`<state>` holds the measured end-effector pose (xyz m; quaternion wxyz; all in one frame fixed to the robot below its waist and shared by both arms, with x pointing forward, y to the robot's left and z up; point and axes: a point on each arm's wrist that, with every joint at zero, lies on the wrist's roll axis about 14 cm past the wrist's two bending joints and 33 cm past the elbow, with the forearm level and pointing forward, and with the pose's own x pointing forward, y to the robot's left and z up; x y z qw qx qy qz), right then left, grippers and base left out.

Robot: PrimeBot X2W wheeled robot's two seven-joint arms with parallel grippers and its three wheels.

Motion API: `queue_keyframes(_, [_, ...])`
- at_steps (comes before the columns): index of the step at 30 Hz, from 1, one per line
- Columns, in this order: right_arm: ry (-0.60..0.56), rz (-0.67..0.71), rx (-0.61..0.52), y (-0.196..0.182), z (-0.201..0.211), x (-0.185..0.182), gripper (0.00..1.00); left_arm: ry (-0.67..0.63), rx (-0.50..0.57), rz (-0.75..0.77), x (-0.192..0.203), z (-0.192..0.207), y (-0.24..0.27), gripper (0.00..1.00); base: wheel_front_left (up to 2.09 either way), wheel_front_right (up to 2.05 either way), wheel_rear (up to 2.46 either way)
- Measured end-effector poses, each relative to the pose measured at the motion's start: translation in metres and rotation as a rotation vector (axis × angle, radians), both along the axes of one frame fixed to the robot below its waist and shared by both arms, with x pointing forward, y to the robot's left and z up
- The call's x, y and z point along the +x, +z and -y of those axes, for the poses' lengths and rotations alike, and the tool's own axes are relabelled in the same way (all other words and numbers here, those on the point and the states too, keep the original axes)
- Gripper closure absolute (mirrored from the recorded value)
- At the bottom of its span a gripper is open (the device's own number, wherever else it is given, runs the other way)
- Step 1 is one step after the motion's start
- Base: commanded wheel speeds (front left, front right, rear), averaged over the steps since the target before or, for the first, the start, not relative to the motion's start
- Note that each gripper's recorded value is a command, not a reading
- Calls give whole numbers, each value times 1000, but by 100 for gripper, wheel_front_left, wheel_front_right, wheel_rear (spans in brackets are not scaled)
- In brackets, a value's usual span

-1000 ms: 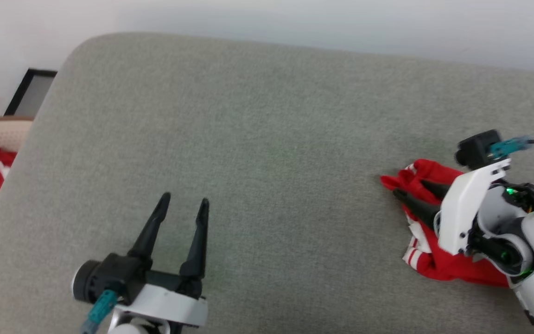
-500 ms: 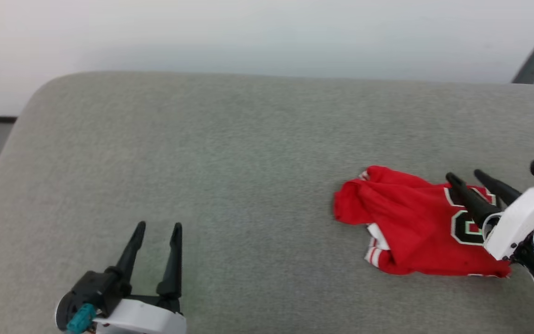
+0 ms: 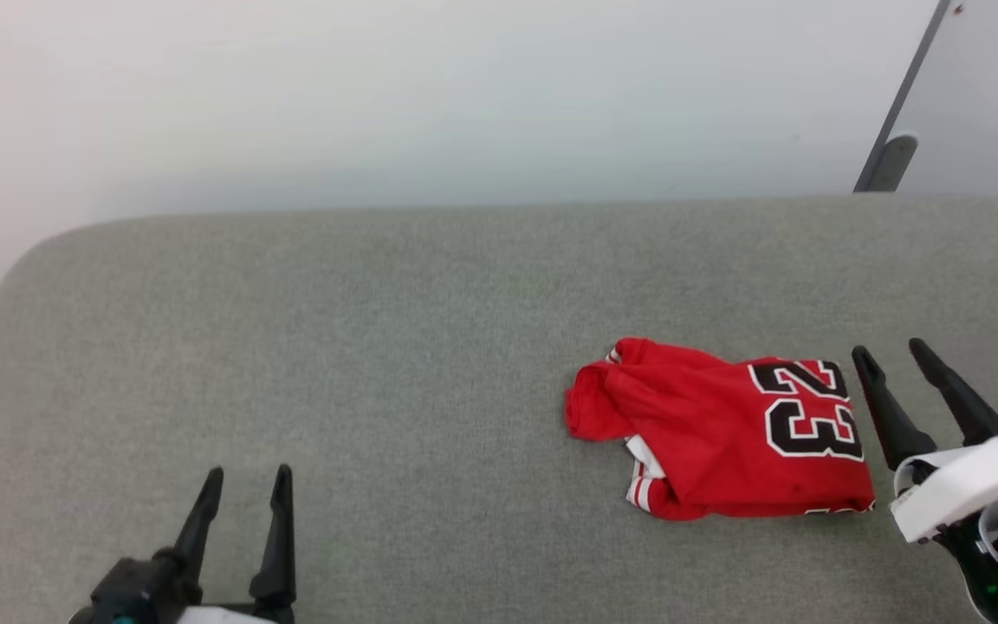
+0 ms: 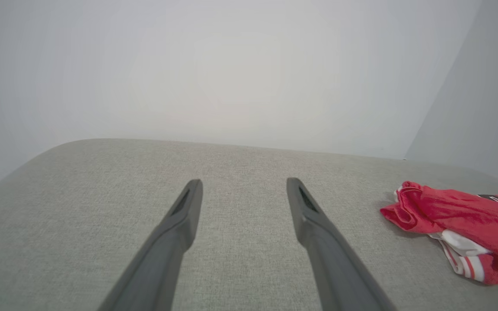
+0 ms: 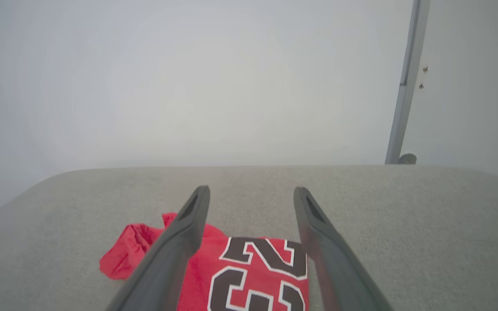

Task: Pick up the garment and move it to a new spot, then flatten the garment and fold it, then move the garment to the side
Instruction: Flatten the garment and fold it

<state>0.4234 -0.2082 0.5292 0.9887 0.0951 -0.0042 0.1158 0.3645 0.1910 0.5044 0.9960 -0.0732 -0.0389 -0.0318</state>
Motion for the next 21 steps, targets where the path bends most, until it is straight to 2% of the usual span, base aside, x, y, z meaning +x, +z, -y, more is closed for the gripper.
queue_keyframes(3, [-35,58,14,12,6,-13,0,1,19,16,-8,-2,5,0,0,0,0])
queue_keyframes(8, [-65,63,19,3,10,-41,0,29,37,40,-22,-11,13,0,0,0,0])
queue_keyframes(21, [-137,120,9,8,21,-81,0,101,66,33,-68,-28,11,0,0,0,0])
